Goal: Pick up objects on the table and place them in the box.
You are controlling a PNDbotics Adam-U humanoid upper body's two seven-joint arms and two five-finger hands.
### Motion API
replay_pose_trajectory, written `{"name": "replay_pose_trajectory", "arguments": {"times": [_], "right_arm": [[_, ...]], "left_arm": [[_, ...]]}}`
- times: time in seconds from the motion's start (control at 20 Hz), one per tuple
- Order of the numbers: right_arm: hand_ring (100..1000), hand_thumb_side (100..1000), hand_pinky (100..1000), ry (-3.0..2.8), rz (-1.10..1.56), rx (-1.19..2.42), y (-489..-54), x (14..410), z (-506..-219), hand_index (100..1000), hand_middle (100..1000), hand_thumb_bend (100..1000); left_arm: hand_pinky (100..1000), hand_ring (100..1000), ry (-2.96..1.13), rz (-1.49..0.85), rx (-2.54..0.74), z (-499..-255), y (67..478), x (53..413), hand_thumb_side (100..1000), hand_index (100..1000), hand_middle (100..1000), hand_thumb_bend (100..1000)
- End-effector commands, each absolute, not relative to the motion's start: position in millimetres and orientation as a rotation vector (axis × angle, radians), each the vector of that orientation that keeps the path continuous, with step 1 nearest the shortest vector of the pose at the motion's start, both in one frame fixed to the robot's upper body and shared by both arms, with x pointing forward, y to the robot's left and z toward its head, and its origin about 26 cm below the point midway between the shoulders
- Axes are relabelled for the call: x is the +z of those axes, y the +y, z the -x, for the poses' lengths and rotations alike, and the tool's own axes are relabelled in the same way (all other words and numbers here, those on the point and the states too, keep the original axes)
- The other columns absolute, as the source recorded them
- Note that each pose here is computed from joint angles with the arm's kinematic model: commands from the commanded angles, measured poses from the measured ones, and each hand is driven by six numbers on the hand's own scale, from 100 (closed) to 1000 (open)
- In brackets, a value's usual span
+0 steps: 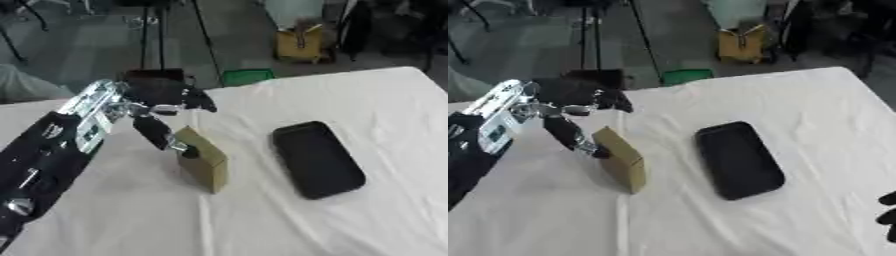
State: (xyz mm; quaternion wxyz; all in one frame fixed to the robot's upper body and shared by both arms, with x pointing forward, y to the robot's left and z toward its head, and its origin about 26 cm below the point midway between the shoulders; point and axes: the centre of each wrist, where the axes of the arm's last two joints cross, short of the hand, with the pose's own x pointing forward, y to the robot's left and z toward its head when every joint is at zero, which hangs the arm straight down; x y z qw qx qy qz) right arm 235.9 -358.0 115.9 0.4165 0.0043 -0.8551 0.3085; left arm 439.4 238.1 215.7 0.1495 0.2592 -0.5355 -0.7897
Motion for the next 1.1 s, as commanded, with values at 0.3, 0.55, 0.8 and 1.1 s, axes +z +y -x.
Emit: {"name": "replay_pose_trajectory", "arguments": {"times": [0.3, 0.55, 0.8, 1.1], "right_arm": [[448, 647, 597, -2.169, -0.006, 0.808, -356.4, 124.8, -236.1, 664, 681, 100], [448, 645, 597, -2.17, -0.008, 0.81, -356.0, 124.9, -236.4, 664, 682, 100], [447, 645, 598, -2.174, -0.009, 0.813, -354.7, 124.7, -237.1, 664, 682, 100], [446, 645, 597, -2.179, -0.011, 0.814, -353.6, 124.3, -237.5, 665, 682, 100]], "left_arm": [[914, 986, -1.112, -0.694, -2.811, -433.4, 236.7, 218.5, 827, 986, 915, 666], [912, 977, -1.076, -0.667, -2.803, -437.6, 239.3, 204.5, 797, 983, 904, 604], [905, 959, -1.072, -0.619, -2.774, -441.8, 242.8, 191.1, 699, 976, 890, 519], [882, 910, -1.114, -0.582, -2.707, -448.3, 250.0, 181.5, 427, 945, 824, 391]]}}
